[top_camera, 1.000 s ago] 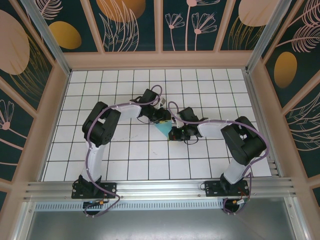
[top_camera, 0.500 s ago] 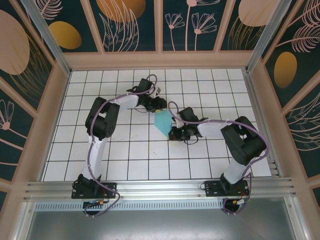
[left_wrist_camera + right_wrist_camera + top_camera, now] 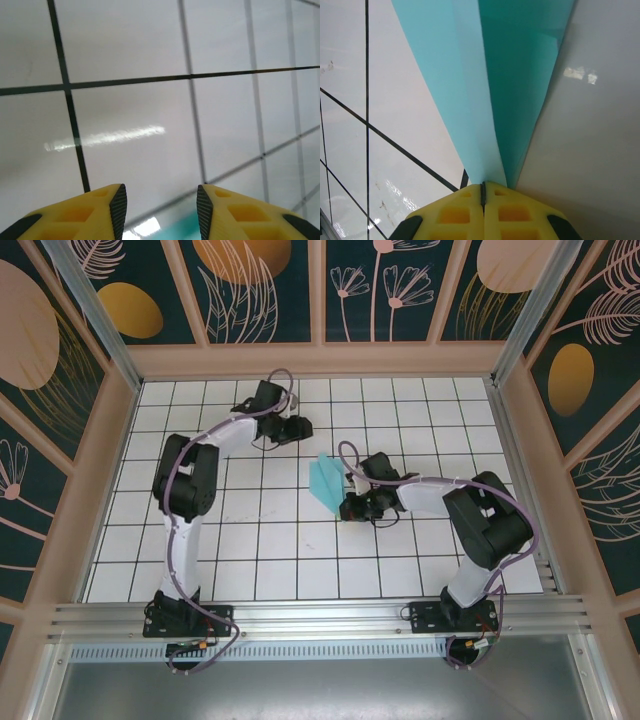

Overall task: Fold a paper plane with a square sheet of paper (fold left side to right side)
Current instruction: Fourth fold the wing at the center of the table.

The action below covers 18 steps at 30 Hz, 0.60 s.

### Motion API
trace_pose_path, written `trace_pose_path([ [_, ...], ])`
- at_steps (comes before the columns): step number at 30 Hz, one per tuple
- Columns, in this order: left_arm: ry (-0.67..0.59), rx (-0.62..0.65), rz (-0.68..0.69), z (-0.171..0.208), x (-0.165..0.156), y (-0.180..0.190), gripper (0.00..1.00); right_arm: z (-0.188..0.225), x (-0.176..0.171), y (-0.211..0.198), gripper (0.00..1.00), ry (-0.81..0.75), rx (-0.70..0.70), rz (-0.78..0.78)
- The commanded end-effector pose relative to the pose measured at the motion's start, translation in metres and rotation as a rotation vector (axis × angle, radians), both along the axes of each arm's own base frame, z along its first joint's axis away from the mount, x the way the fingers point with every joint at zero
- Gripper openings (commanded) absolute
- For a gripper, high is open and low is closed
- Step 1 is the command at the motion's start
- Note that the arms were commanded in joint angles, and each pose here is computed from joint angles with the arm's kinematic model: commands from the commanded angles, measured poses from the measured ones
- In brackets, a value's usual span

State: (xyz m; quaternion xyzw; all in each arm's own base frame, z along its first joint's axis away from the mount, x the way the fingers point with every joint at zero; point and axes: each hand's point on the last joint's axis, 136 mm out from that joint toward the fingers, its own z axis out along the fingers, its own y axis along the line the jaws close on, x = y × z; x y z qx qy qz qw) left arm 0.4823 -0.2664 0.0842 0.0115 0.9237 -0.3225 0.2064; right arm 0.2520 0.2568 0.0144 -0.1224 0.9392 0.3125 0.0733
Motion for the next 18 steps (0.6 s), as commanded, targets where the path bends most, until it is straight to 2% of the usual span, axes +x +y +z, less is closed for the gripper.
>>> trace_pose_path([
  [1,-0.095,-0.068,-0.055,0.047,-0.022,-0.010,0.42,-0.037,-0.038,-0.039,0.07,0.160,-0.185,0.018],
  [6,-0.041,-0.139,-0.180,0.037,-0.071,-0.049,0.41,-0.037,-0.029,-0.043,0.07,0.161,-0.168,-0.017],
  [9,0.002,-0.161,-0.232,0.021,-0.086,-0.072,0.40,-0.037,-0.029,-0.042,0.07,0.160,-0.168,-0.020],
  [18,0.093,-0.138,-0.239,-0.028,-0.082,-0.085,0.40,-0.036,-0.026,-0.043,0.07,0.154,-0.170,-0.035],
])
